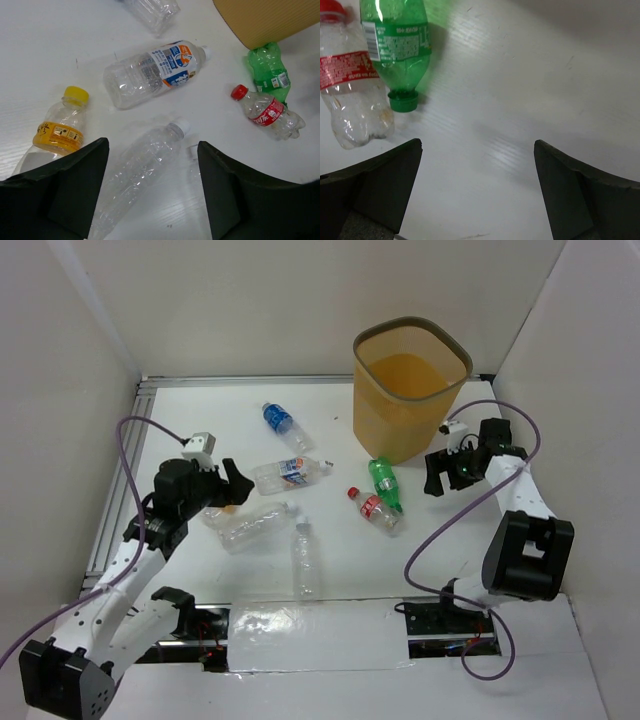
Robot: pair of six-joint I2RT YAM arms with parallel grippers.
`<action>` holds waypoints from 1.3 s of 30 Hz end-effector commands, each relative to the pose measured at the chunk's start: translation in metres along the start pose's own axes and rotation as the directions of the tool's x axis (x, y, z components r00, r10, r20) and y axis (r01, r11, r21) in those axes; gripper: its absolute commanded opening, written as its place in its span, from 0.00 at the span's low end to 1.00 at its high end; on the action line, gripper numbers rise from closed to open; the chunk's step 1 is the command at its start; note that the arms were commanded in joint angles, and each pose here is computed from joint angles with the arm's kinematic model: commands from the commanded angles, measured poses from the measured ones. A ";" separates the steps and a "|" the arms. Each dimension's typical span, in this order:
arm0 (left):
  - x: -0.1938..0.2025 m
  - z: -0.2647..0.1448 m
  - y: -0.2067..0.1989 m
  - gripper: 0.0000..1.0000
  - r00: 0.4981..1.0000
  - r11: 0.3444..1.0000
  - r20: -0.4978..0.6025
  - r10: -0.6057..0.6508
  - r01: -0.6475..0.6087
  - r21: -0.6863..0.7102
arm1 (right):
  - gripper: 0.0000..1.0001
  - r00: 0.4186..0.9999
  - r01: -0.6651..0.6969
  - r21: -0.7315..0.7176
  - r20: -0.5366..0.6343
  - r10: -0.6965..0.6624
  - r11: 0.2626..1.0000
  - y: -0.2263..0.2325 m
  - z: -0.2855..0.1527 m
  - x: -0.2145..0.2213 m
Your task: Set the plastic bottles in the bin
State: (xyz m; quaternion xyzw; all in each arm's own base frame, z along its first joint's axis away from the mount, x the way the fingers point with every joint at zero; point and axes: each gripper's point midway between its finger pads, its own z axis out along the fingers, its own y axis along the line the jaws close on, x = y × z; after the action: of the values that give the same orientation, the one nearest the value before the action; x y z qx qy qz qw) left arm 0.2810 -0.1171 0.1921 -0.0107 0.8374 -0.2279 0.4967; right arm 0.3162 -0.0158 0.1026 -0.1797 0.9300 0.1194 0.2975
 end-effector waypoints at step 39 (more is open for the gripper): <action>0.108 0.009 -0.094 0.88 0.925 0.975 -0.365 0.106 -0.024 0.221 | 1.00 0.893 0.448 -0.152 0.103 -0.437 0.881 0.163 0.065 -0.023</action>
State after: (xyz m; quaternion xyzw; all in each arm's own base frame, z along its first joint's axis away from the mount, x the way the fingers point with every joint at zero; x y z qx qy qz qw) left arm 0.2165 -0.2236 0.1401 0.1261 0.8864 -0.2927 0.3358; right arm 0.2919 0.1539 0.0931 -0.3985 0.8444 0.1592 0.3206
